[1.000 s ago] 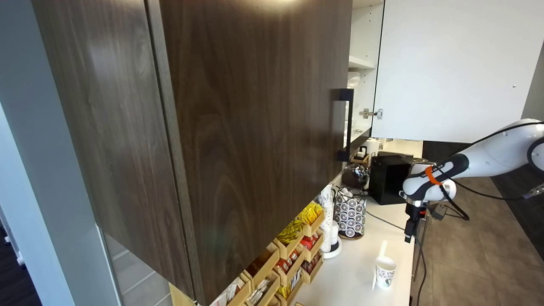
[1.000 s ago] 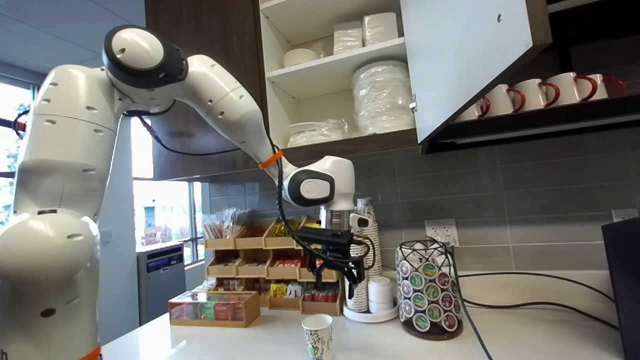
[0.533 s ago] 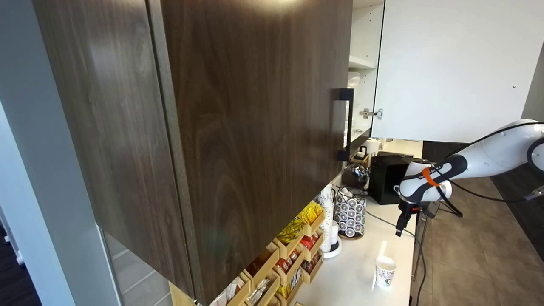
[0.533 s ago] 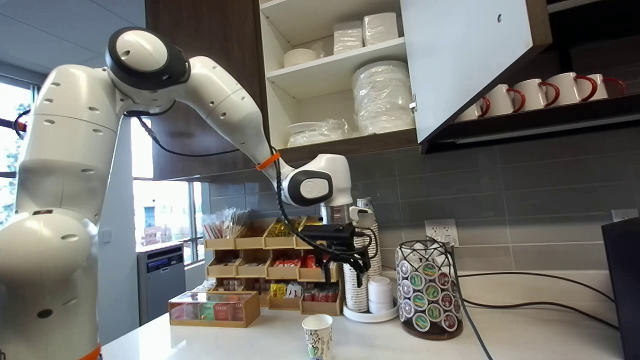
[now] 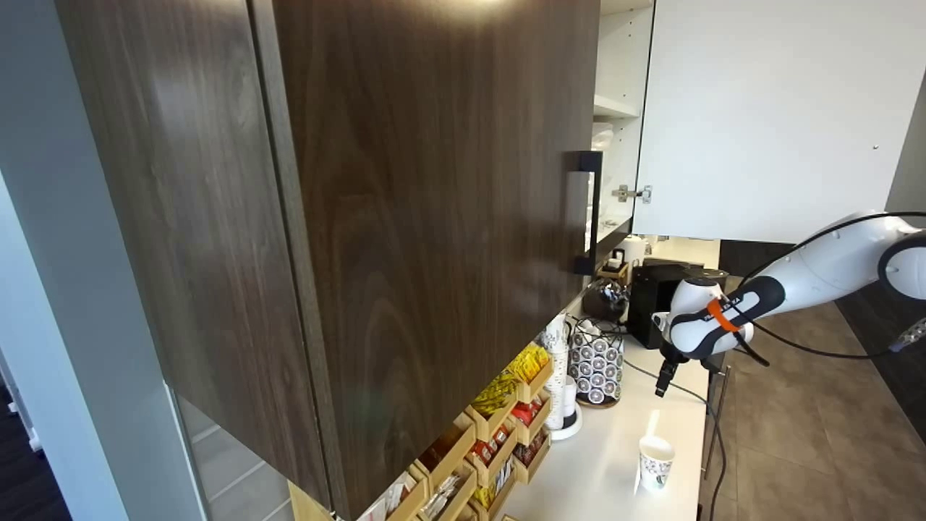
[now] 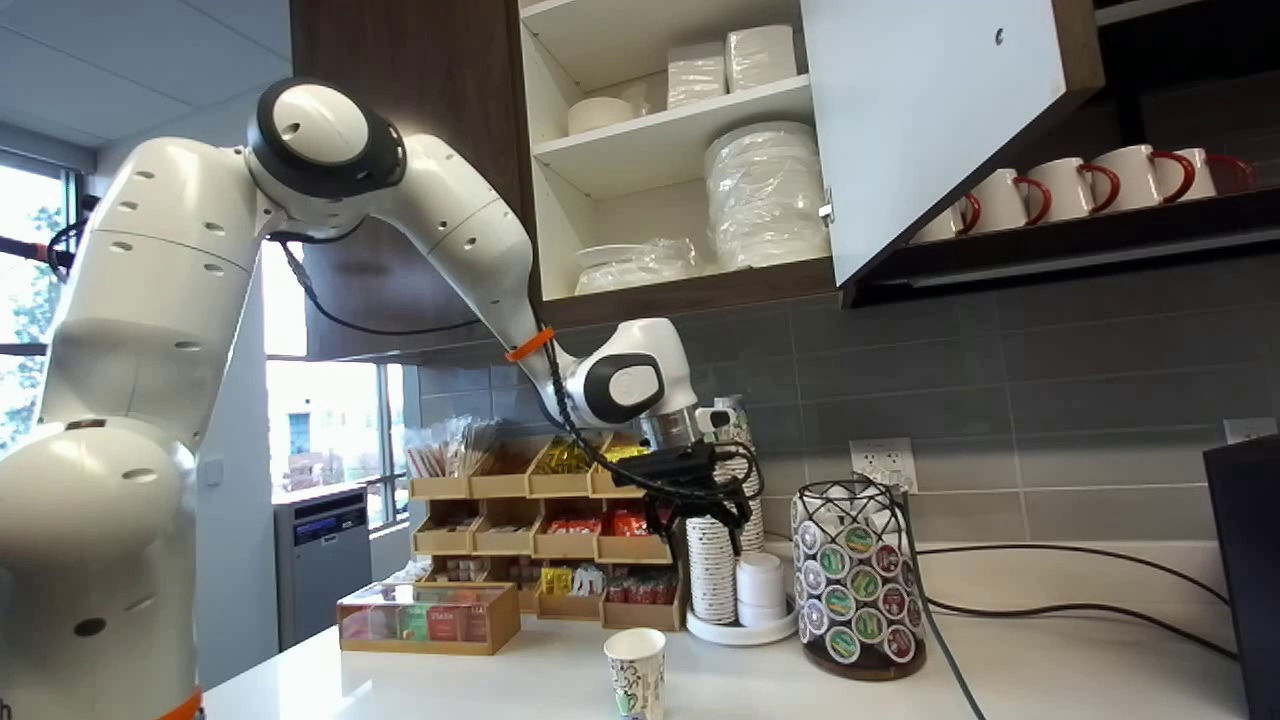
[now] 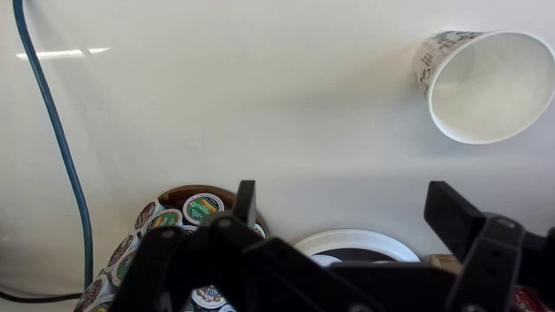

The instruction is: Pick up the coffee cup from the counter and put it on the bottom shelf of the open cabinet

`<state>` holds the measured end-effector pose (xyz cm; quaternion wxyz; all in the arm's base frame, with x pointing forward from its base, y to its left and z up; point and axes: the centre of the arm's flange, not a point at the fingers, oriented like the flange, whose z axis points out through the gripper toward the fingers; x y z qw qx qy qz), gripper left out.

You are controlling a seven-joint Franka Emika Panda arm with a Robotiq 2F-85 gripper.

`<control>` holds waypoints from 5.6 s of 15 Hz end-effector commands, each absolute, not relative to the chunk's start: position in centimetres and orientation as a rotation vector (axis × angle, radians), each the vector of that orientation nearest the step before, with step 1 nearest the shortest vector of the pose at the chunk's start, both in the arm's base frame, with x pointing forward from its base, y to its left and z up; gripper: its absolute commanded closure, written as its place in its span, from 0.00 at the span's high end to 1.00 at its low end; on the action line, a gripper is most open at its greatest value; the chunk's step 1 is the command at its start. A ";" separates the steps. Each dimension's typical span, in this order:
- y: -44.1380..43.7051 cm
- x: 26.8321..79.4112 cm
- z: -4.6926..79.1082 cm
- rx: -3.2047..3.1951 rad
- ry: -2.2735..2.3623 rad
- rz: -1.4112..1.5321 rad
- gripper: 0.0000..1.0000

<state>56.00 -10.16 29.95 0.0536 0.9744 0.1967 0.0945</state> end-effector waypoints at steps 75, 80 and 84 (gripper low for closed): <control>-18.1 59.5 20.2 3.211 -0.195 -0.191 1.00; -13.1 60.0 21.1 3.222 0.240 -0.260 1.00; -11.5 59.1 20.6 3.205 0.574 -0.359 1.00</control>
